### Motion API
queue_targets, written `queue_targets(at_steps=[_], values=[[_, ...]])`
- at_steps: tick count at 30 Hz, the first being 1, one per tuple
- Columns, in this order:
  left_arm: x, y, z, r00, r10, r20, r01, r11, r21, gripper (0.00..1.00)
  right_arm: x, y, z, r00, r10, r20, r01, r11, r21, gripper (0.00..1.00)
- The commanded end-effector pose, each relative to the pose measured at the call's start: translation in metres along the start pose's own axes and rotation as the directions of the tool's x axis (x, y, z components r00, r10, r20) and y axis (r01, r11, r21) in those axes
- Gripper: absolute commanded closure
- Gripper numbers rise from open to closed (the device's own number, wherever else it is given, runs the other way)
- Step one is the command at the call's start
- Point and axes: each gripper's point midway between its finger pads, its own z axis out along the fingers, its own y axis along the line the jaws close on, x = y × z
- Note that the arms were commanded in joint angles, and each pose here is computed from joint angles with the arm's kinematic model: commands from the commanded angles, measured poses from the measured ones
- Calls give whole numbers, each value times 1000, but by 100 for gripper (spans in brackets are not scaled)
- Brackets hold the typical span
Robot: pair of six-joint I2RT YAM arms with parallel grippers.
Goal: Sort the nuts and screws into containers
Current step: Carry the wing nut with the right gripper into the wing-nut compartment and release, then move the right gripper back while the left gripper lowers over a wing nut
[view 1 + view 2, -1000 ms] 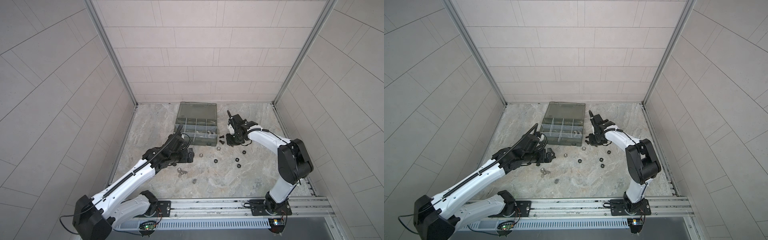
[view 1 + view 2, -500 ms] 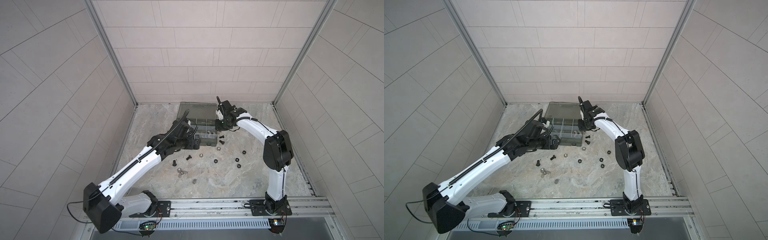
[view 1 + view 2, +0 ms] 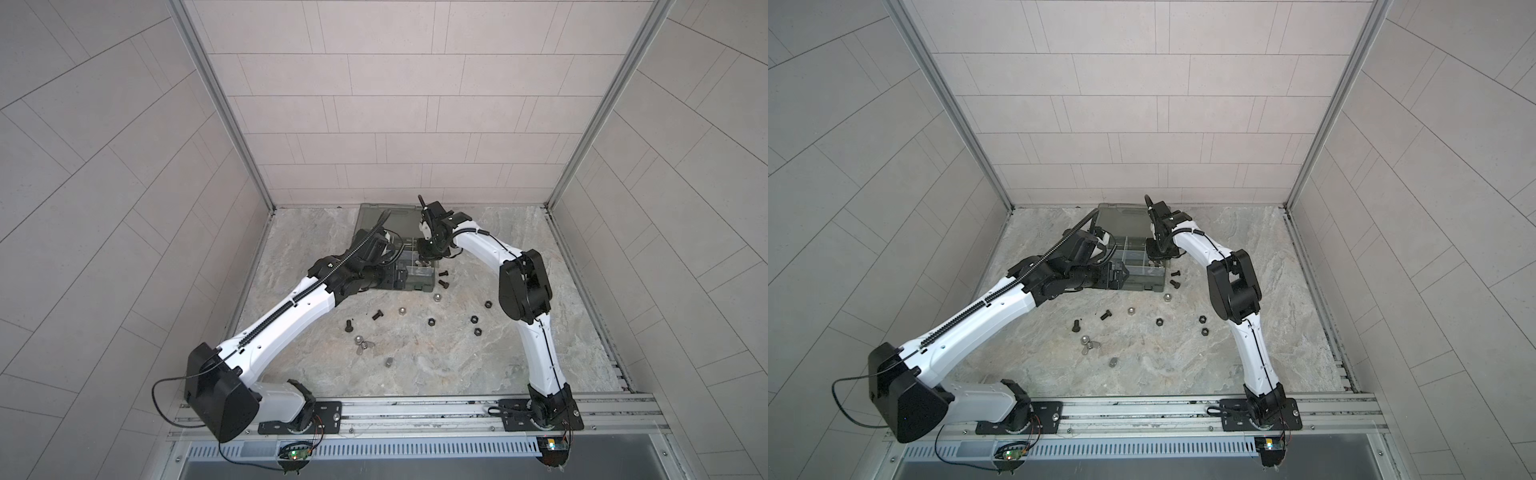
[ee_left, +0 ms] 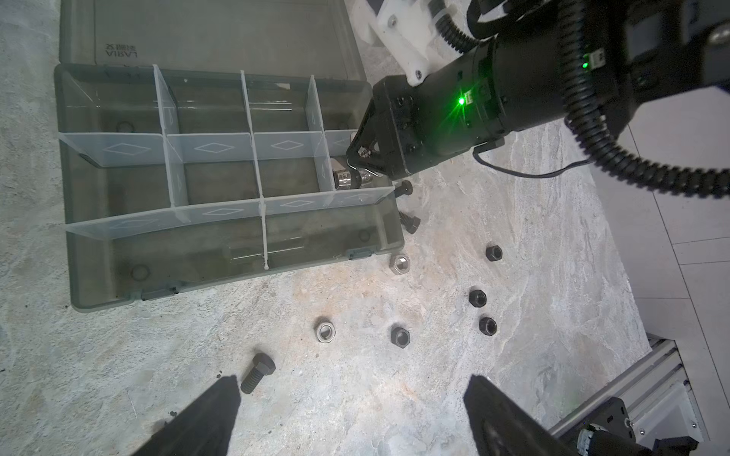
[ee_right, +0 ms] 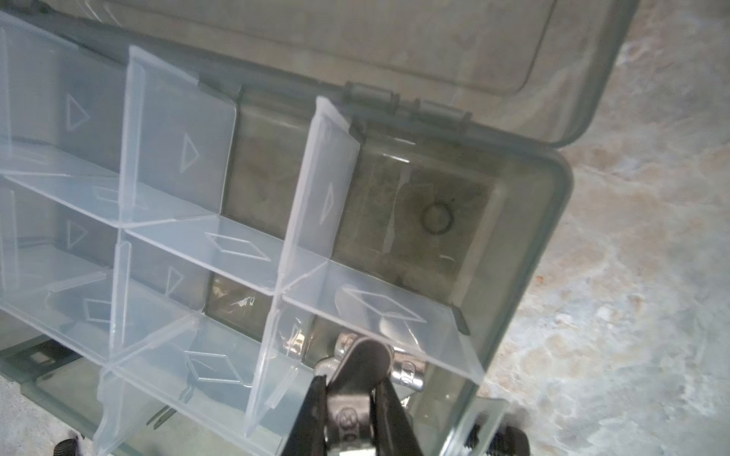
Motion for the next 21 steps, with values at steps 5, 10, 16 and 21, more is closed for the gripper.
queue_targets(at_steps=[5,10,16,21], values=[[8,9,-12,1000,-1,11,1,1000,-15,5,1,6,-24,999,-48,24,48,999,17,57],[49,32,-20,999,-34,-42,32,998,-53,5,20,13,-58,995,-86,54,85,996,25,55],[111,63,-21,984,-153,-87,145,985,-96,6,62,21,-89,991,-110,75,112,993,-27,50],[149,78,-15,961,-247,-128,232,965,-118,10,102,17,-110,989,-123,81,126,991,-37,39]])
